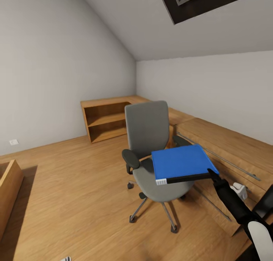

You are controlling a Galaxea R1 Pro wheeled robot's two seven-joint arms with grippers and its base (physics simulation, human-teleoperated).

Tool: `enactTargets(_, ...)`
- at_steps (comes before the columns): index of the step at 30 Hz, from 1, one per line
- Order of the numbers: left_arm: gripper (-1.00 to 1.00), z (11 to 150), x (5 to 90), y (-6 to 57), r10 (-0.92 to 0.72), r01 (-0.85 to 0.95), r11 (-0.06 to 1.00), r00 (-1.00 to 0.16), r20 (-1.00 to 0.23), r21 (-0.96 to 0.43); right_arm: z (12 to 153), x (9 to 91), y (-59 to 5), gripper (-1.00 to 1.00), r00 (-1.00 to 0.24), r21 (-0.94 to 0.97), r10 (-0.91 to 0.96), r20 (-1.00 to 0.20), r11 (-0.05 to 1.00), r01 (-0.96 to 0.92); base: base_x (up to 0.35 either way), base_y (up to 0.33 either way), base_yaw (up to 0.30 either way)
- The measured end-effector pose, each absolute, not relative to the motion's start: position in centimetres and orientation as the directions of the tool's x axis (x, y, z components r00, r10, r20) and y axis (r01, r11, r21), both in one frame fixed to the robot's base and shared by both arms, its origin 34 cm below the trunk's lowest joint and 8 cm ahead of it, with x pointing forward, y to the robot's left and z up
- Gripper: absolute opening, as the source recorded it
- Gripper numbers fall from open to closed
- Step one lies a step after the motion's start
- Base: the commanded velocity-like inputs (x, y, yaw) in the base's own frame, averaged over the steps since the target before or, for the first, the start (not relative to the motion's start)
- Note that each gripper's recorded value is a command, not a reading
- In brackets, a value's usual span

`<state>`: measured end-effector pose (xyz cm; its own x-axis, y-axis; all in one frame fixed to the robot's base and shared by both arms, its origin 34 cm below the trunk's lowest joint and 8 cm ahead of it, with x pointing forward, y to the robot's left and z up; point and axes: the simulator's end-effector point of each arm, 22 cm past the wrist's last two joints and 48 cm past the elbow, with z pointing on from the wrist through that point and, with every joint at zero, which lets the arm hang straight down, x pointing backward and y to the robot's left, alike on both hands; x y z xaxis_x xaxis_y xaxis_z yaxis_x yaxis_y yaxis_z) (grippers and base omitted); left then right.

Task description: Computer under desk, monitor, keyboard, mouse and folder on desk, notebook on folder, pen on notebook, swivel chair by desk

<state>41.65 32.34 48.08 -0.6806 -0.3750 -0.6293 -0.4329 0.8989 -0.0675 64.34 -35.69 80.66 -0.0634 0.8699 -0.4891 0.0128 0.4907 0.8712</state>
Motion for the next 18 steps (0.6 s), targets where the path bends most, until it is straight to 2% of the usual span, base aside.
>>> enactTargets(15,1.00,51.0,42.1,32.3,-0.374,-0.431,0.900,-0.681,-0.630,-0.068,83.4,64.6,-35.9,-1.00,-0.086,0.864,0.861,-0.501,0.504,0.018,0.000,0.000,-0.001)
enactTargets(18,1.00,51.6,42.1,32.2,-0.374,-0.431,0.900,-0.681,-0.629,-0.068,84.0,64.7,-35.9,-1.00,-0.085,0.863,0.861,-0.501,0.504,0.018,0.000,0.000,-0.103)
